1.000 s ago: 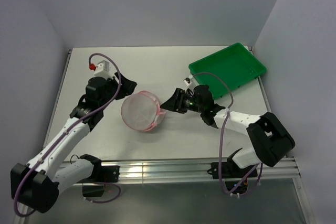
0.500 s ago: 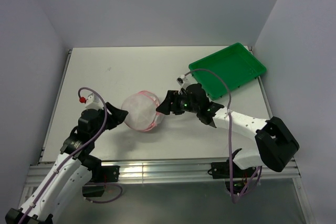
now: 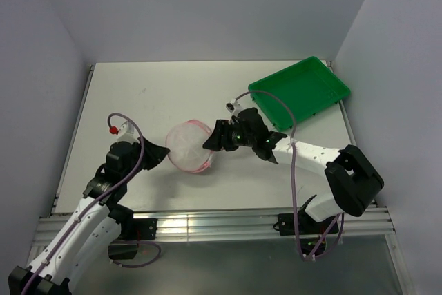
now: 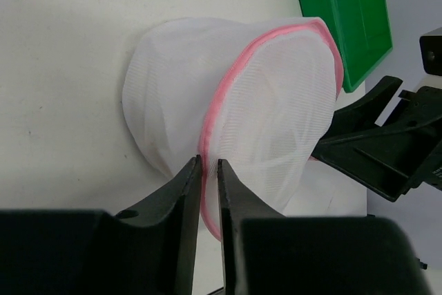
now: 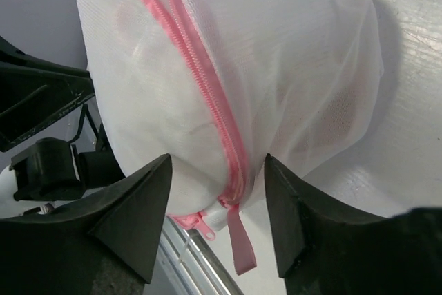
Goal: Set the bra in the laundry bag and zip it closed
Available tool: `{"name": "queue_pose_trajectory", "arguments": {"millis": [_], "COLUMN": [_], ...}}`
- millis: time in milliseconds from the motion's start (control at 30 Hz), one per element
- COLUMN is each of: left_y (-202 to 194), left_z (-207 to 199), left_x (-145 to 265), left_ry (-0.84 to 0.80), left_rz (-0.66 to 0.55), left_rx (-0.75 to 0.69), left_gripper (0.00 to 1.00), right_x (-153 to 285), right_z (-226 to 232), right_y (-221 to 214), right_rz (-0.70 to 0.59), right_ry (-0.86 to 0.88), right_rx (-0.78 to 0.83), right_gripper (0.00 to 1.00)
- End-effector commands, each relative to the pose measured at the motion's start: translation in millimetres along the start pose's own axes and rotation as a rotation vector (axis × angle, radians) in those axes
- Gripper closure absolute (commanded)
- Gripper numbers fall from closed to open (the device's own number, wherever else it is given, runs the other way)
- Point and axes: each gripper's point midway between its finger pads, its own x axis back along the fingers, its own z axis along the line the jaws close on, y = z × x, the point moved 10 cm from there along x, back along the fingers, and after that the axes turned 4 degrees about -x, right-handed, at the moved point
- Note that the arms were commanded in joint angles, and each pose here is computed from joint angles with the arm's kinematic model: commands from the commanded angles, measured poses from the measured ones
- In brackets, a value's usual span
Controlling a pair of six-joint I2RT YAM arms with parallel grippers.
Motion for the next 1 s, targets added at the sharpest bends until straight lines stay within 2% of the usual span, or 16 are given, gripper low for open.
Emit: {"name": "queue_pose_trajectory", "arguments": {"millis": [0, 267, 300, 533, 567, 667, 700, 800, 900, 967], "left_y": [9.6, 27.6, 27.7, 53.6, 54.5, 64.9, 68.0, 71.4, 66.1, 59.6], "left_z": [-12.6, -29.1, -28.6, -52.9, -53.8, -64.5, -66.3, -65.1, -59.4, -59.2], "left_x": [-5.2, -25.0, -30.7, -53.0, -60.9, -68.3, -67.9, -54.6, -31.2, -13.4], "left_ry": [-0.068, -0.097, -0.086, -0.133, -0.123, -0.135, -0.13, -0.099, -0.075, -0.109], "left_rz": [-0.021, -0.041, -0.028, -0.072, -0.051, -0.046, -0.057, -0.099, -0.109, -0.113], "left_rx": [-0.03, -0.072, -0.073, -0.11, -0.114, -0.137, -0.146, -0.157, -0.147, -0.133], "left_gripper": [0.8, 0.89, 0.9, 0.9, 0.88, 0.71, 0.59, 0.43, 0.39, 0.41], "right_x": [-1.8, 7.0, 7.8, 17.7, 18.0, 18.8, 17.1, 13.5, 10.8, 11.2], "right_z": [13.2, 9.9, 6.8, 1.0, -0.7, 2.0, 0.6, -0.7, -1.3, -2.9], "right_y": [9.1, -0.2, -3.7, -10.6, -10.9, -4.8, -3.3, 1.9, 4.1, 4.9], "right_rz": [-0.048, -0.118, -0.127, -0.242, -0.259, -0.306, -0.319, -0.33, -0.327, -0.332], "right_ry": [0.057, 0.068, 0.065, 0.087, 0.079, 0.085, 0.07, 0.076, 0.098, 0.1], "right_rx": [0.0, -0.093, -0.122, -0.228, -0.248, -0.262, -0.268, -0.28, -0.288, -0.287], "right_gripper": [0.38, 0.51, 0.59, 0.75, 0.76, 0.8, 0.83, 0.88, 0.91, 0.91]}}
